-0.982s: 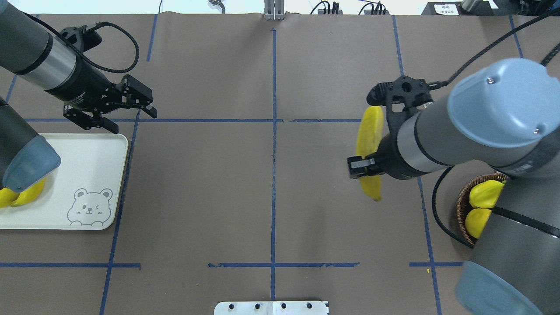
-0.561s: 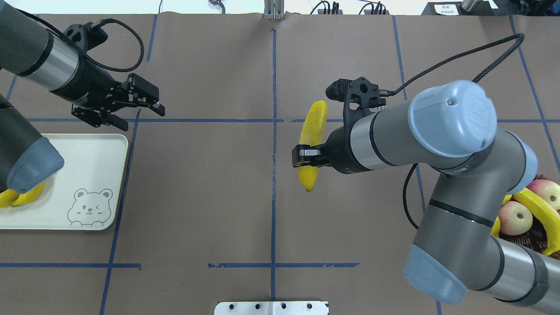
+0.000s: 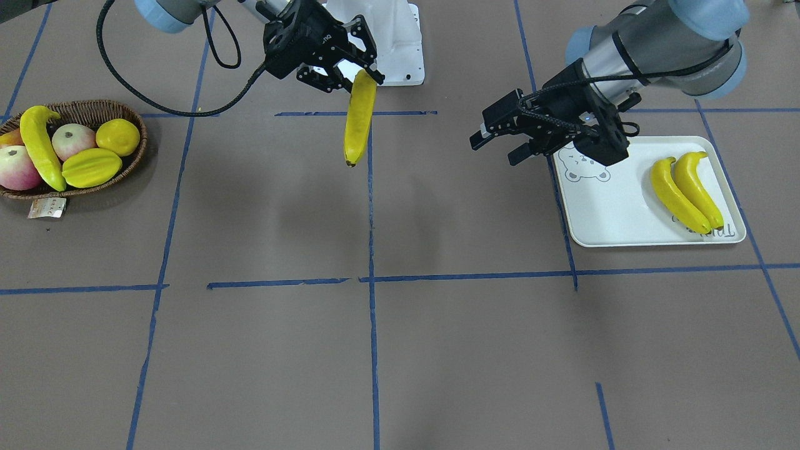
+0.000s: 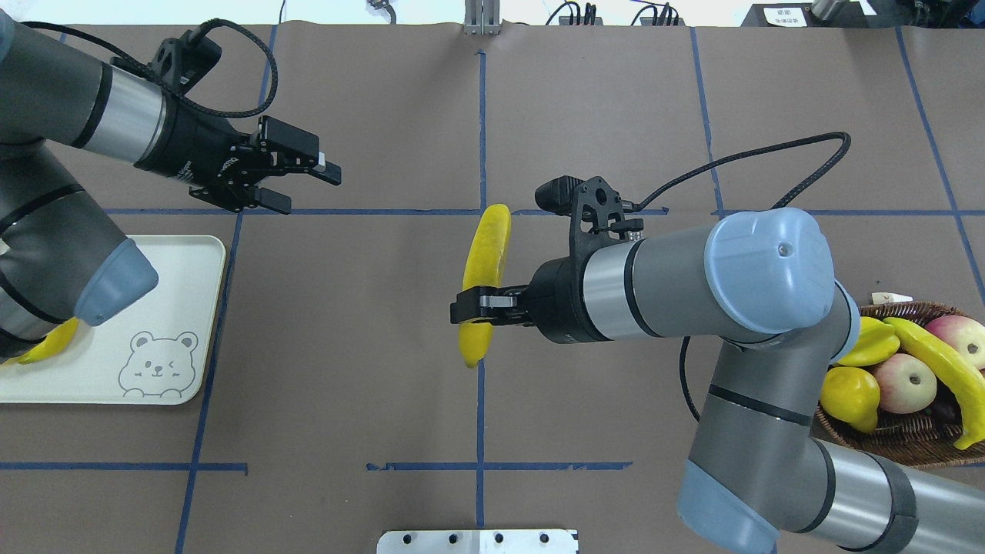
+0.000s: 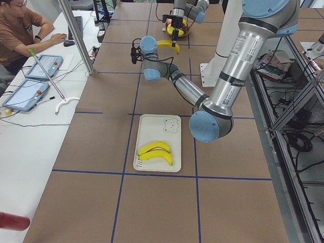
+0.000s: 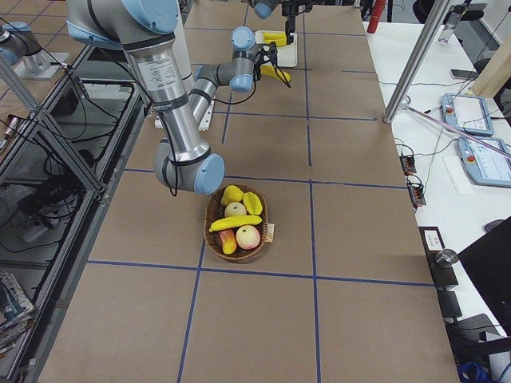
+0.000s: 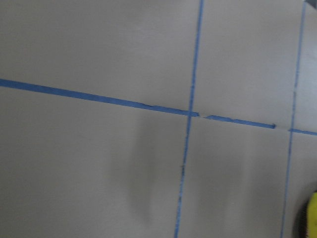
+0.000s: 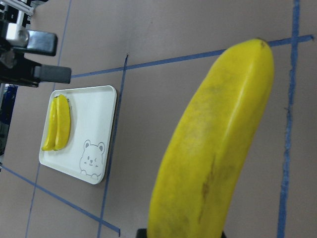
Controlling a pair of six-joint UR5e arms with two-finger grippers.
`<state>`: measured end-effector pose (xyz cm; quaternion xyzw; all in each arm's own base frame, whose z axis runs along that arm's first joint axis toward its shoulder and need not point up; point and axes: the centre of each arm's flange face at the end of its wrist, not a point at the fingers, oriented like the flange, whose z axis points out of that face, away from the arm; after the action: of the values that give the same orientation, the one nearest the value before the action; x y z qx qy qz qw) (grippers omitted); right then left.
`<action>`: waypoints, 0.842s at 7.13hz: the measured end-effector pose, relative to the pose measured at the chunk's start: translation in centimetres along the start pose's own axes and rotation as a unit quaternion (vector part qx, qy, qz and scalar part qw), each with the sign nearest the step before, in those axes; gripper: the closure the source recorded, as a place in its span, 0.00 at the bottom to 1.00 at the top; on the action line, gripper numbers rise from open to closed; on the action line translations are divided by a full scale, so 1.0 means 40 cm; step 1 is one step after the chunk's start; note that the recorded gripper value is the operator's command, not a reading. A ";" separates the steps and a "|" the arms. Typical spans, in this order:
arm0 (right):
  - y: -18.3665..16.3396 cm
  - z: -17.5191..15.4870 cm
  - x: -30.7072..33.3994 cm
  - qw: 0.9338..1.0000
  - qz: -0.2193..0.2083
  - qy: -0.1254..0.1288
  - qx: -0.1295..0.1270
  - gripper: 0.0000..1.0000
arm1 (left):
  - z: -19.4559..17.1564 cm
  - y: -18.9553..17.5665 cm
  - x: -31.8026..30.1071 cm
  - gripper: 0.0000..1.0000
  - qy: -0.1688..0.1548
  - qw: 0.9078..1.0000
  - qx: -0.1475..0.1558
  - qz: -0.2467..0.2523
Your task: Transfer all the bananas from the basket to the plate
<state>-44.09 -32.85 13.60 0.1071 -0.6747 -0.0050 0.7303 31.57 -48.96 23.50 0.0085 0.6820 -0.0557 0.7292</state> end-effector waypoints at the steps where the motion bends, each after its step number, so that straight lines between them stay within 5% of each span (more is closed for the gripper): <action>1: 0.015 0.007 -0.009 1.000 -0.004 -0.024 0.005 0.98 | 0.015 0.002 0.037 0.01 0.029 0.999 -0.002 -0.013; 4: 0.041 0.007 -0.031 0.997 0.003 -0.078 0.026 0.98 | 0.133 0.114 0.134 0.01 0.118 0.991 0.002 -0.064; 6: 0.043 0.002 -0.038 0.996 0.005 -0.088 0.030 0.98 | 0.168 0.155 0.140 0.01 0.135 0.987 -0.003 -0.083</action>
<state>-44.53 -30.95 12.37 0.1249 -0.7365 0.0096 0.6647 39.18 -43.78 17.99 -0.0431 0.7729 -0.1127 0.6229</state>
